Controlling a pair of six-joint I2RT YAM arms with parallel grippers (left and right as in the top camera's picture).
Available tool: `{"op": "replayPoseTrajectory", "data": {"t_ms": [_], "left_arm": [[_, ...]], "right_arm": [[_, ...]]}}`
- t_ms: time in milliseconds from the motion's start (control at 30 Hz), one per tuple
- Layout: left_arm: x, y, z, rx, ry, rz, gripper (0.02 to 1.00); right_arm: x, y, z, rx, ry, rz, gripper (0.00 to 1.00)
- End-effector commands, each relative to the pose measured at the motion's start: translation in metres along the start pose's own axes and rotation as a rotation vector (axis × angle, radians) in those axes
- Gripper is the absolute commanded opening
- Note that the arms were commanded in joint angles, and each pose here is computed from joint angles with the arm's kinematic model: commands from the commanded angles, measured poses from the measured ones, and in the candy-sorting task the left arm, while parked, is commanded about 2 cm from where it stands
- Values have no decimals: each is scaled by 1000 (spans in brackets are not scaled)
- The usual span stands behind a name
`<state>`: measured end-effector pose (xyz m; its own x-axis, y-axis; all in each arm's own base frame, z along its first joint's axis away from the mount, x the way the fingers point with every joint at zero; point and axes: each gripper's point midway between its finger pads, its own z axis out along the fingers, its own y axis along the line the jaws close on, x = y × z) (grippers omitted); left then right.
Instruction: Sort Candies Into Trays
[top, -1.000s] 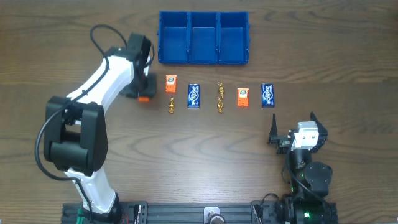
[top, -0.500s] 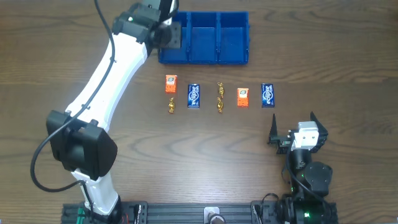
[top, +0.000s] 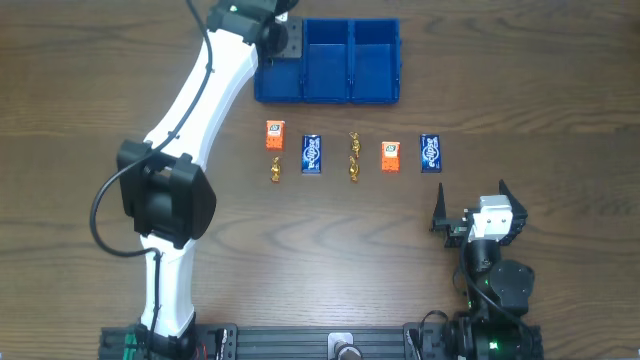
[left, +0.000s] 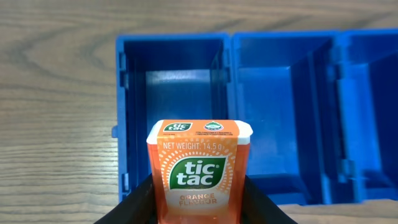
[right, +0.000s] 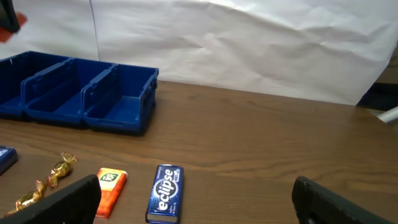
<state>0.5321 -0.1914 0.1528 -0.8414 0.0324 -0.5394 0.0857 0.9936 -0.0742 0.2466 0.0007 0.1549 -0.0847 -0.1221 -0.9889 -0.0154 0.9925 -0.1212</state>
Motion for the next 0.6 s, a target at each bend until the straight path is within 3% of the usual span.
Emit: {"op": "replayPoseTrajectory", "data": {"t_ms": [33, 600], "left_arm": [[1, 10, 15, -35, 11, -26, 231], [9, 27, 34, -57, 51, -61, 222]], "right_arm": [[2, 0, 0, 3, 8, -13, 998], [2, 0, 0, 3, 8, -14, 1000]]}}
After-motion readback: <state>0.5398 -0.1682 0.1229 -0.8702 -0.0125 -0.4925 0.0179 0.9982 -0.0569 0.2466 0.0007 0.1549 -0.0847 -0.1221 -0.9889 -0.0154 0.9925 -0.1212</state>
